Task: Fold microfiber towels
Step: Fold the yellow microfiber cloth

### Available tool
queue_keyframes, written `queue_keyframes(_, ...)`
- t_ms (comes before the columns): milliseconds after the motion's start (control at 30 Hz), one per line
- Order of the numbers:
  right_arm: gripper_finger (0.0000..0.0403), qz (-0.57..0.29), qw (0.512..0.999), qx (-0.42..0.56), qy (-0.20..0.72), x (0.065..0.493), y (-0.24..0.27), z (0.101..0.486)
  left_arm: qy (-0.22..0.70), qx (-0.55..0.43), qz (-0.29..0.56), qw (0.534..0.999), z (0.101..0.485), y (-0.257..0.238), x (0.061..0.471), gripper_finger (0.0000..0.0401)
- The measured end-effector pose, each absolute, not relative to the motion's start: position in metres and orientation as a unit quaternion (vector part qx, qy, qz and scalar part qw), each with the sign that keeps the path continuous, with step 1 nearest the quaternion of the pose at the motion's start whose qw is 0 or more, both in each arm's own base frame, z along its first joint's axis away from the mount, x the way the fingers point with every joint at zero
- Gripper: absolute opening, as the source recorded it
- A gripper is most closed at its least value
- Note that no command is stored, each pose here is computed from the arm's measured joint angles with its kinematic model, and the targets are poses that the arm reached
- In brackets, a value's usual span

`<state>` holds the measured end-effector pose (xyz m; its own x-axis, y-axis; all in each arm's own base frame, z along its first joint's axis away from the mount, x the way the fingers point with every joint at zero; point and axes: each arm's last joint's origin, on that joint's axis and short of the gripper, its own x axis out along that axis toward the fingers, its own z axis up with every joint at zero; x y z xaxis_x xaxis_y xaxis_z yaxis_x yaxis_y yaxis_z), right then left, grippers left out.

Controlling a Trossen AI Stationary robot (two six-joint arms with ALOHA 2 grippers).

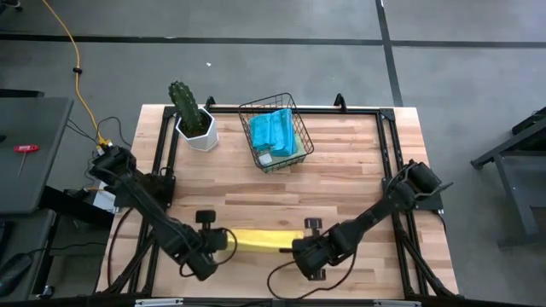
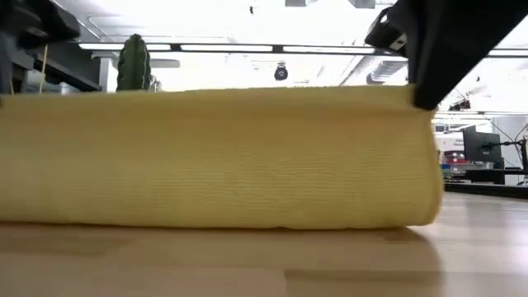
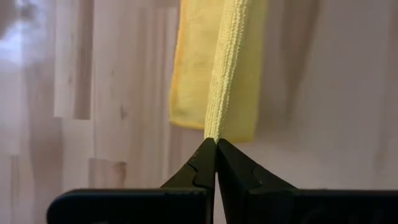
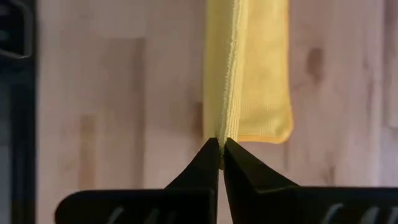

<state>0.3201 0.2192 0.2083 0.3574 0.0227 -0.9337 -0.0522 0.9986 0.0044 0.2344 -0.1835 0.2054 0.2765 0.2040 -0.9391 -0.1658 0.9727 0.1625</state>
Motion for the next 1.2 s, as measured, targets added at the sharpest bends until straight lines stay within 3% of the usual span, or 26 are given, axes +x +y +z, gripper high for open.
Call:
queue_keyframes(433, 0.0, -0.078, 0.801, 0.038, 0.592, 0.329, 0.175, 0.182, 0.609, 0.019, 0.185, 0.771, 0.179, -0.143, 0.24, 0.0)
queue_keyframes(733, 0.0, -0.079, 0.793, 0.05, 0.601, 0.33, 0.168, 0.176, 0.593, 0.005, 0.151, 0.791, 0.166, -0.141, 0.246, 0.0001)
queue_keyframes(1200, 0.0011, -0.081, 0.795, 0.052, 0.599, 0.33, 0.168, 0.176, 0.578, 0.018, 0.164, 0.799, 0.166, -0.14, 0.247, 0.0001)
